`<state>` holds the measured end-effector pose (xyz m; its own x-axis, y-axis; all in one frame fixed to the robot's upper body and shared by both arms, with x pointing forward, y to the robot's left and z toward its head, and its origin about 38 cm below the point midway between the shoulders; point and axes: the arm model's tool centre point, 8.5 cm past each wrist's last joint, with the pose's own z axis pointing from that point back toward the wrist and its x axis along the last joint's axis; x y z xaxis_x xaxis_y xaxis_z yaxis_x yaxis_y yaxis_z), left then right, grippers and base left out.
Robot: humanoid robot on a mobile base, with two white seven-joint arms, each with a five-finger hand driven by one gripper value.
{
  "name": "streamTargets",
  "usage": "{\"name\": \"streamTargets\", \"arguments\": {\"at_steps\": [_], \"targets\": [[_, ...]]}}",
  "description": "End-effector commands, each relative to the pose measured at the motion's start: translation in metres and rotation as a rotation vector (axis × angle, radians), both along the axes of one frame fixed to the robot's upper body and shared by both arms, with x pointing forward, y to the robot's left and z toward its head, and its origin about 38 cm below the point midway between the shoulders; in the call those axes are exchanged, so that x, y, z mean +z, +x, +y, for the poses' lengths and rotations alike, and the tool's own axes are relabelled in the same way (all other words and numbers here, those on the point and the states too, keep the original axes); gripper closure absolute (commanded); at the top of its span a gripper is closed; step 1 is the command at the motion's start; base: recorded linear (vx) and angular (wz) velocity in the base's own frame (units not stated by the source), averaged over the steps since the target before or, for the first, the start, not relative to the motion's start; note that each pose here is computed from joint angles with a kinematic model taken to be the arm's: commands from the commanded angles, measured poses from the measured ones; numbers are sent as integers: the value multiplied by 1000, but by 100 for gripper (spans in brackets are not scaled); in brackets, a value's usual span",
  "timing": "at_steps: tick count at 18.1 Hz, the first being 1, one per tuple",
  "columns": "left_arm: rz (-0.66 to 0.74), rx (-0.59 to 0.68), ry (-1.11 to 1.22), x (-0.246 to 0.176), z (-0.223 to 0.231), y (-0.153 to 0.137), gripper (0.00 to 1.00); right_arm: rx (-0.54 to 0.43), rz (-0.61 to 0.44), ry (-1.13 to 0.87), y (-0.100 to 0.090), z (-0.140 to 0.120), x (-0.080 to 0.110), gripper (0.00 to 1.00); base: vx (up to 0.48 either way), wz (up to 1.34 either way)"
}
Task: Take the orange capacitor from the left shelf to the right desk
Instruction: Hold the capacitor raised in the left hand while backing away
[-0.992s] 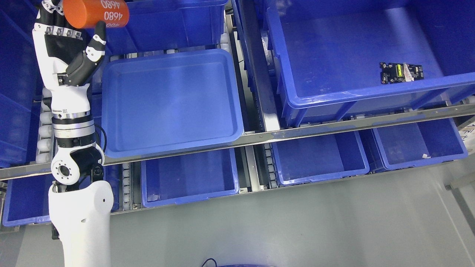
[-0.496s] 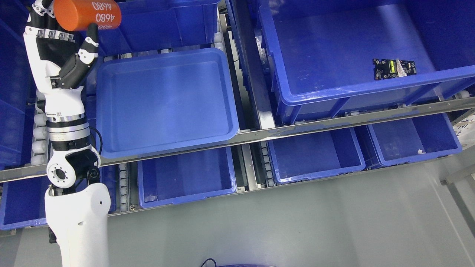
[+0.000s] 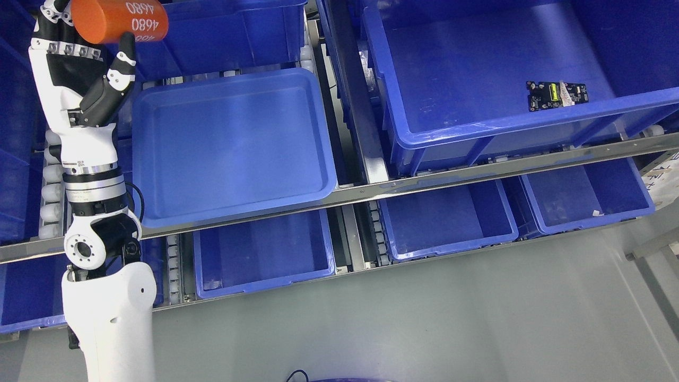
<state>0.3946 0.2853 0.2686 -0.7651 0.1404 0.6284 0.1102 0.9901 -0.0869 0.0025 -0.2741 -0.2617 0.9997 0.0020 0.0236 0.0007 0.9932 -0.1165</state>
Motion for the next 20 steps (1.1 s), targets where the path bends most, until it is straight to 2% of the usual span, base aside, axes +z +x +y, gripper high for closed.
{"name": "streamTargets", "arguments": {"at_steps": [1,20], "targets": [[0,15,13,2,8,-1,86,-7,1,-17,-7,-11,1,0,0,0],[-6,25,13,4,12,-2,86,-7,1,-17,-7,-11,1,0,-2,-21]]}}
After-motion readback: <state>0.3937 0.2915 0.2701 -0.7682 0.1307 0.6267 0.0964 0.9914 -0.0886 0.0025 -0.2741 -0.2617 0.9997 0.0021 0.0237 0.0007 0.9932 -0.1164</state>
